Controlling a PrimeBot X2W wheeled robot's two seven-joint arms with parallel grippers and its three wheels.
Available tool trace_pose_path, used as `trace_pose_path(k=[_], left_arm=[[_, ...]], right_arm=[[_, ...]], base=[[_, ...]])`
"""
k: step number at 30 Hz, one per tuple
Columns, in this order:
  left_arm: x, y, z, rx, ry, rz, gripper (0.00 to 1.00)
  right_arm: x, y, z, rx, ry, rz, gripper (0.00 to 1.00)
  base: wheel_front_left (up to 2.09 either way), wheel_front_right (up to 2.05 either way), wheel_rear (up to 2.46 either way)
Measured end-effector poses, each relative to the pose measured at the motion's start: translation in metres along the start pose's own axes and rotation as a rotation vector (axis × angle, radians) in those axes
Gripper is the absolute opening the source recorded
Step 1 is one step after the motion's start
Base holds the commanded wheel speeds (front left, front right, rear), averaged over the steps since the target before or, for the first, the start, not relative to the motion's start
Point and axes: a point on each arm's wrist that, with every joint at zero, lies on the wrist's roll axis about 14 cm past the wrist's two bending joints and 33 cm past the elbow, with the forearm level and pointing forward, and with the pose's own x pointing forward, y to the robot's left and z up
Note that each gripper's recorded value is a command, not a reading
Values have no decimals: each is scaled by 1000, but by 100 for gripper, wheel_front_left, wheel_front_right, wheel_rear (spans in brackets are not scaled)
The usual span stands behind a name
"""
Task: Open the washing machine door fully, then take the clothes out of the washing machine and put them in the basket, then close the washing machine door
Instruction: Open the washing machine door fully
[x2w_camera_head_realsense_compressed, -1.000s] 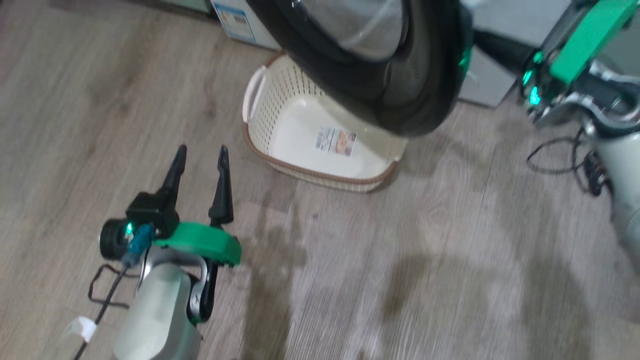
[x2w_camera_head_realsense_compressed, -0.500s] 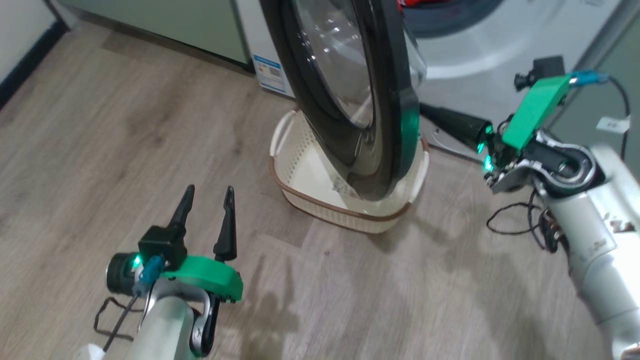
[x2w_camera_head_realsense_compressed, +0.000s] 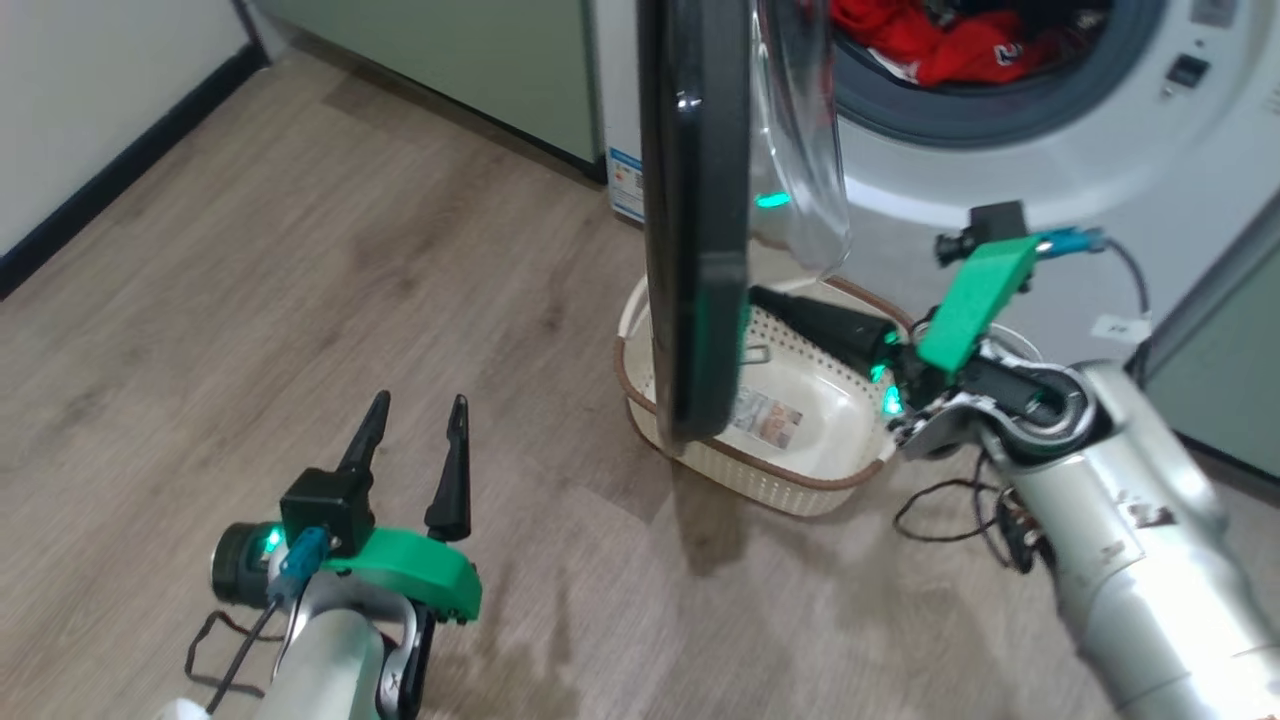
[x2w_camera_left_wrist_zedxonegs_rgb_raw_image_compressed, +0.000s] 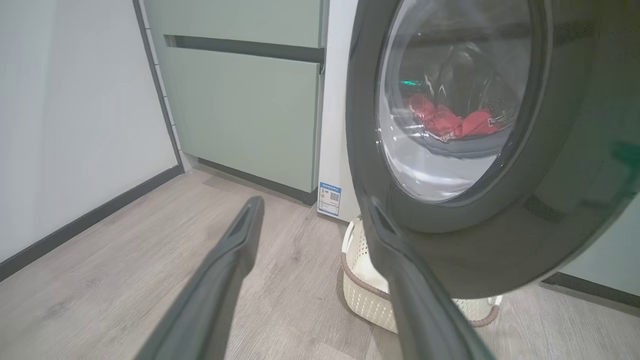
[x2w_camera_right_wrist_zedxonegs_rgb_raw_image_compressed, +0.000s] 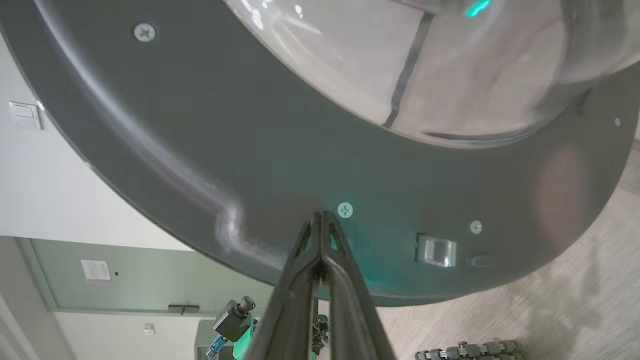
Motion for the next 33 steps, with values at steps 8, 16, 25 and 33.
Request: trace_pose_path(k=[8, 16, 25, 33], left_arm=[[-7, 19, 2, 5, -5, 55, 100], [9, 20, 16, 12, -37, 69, 100], [12, 22, 19, 14, -43, 82, 100], [11, 21, 21, 6, -52, 77, 100]], right_arm=[[33, 1, -31, 25, 78, 9, 0], [49, -5, -22, 22, 91, -4, 0], [58, -1, -31, 20, 133, 15, 0], [58, 10, -33, 24, 117, 36, 0]], base=[[0, 0, 0], [0, 0, 0], [0, 0, 0], [0, 0, 0]])
